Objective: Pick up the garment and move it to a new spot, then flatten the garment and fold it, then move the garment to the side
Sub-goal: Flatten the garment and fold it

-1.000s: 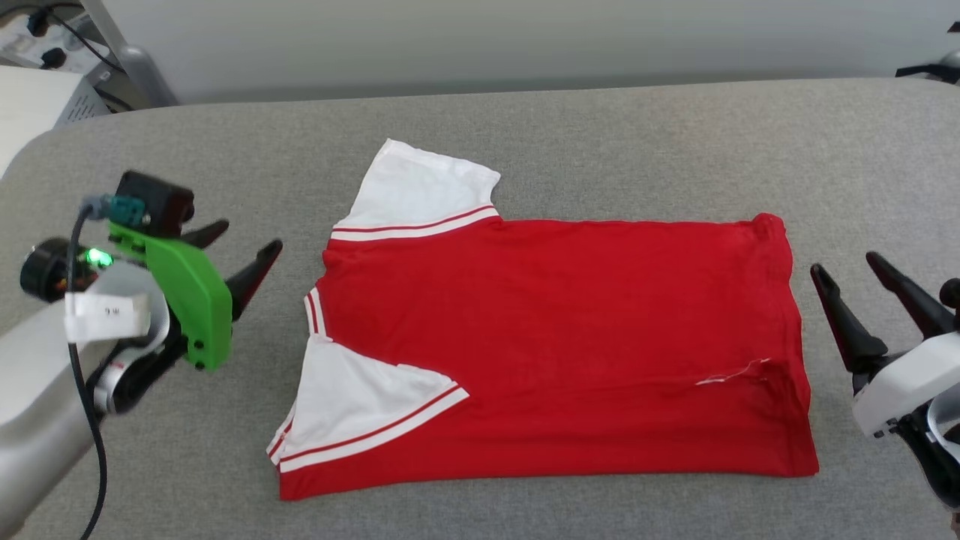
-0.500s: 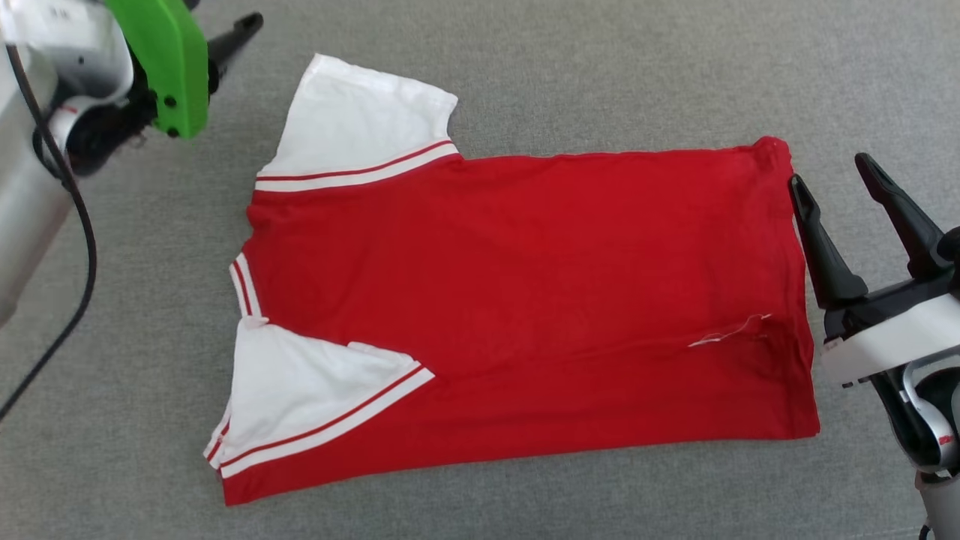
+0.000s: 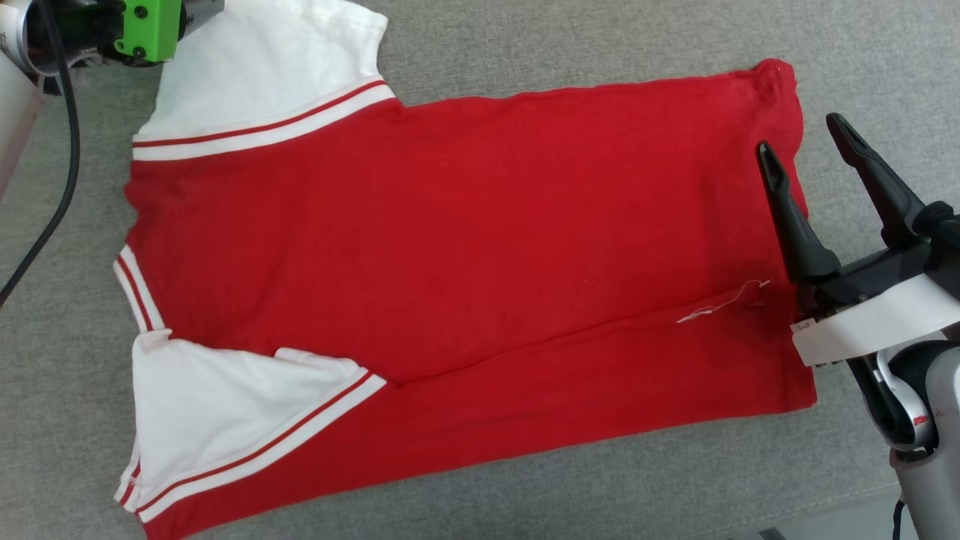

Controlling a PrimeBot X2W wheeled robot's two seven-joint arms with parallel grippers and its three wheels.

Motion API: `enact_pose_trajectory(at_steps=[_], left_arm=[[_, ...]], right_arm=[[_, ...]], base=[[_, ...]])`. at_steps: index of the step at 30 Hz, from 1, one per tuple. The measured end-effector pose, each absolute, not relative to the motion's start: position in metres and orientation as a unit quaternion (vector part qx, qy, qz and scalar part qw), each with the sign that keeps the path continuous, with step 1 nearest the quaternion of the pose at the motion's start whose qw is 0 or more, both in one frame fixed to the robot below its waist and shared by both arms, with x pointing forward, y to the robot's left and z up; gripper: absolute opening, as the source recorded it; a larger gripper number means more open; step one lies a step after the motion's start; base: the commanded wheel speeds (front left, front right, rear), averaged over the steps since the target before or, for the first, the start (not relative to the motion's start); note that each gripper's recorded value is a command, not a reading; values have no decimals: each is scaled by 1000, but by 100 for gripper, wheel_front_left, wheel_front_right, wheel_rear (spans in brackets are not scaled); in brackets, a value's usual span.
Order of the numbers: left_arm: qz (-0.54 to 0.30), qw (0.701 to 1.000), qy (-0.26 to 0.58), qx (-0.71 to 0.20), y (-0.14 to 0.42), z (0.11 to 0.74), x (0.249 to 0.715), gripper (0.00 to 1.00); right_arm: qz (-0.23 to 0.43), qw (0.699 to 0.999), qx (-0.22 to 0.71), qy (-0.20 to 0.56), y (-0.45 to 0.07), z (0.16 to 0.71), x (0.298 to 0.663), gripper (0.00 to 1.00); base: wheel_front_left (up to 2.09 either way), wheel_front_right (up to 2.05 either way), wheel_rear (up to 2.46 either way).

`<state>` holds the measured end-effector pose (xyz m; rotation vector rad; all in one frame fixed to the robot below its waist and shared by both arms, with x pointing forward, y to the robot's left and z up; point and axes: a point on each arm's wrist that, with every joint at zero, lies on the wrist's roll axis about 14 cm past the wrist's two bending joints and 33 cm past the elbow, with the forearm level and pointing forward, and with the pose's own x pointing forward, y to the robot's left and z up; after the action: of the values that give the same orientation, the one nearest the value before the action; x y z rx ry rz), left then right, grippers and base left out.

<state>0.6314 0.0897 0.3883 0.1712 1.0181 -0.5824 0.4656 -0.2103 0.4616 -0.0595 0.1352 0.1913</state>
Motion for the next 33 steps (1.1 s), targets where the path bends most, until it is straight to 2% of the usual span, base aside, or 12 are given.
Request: enact_pose_trajectory(at_steps=[7, 8, 9, 20, 27, 33], left_arm=[[-285, 808, 508, 87, 79, 356, 631, 100], [-287, 807, 509, 87, 78, 354, 631, 23], [-287, 806, 510, 89, 79, 353, 631, 0], [-318, 831, 439, 119, 71, 380, 620, 0], [-346, 851, 372, 131, 65, 419, 604, 0], [-355, 861, 338, 139, 70, 442, 593, 0]], right_arm=[[76, 992, -36, 91, -225, 444, 462, 100], [74, 992, -37, 94, -226, 442, 461, 100], [72, 992, -37, 96, -228, 441, 461, 100], [69, 992, -93, 57, -254, 487, 487, 100], [111, 969, -124, 182, -255, 487, 502, 100], [146, 918, -112, 353, -249, 455, 499, 100]], base=[[0, 0, 0], [0, 0, 0], [0, 0, 0], [0, 0, 0], [0, 0, 0], [0, 0, 0]])
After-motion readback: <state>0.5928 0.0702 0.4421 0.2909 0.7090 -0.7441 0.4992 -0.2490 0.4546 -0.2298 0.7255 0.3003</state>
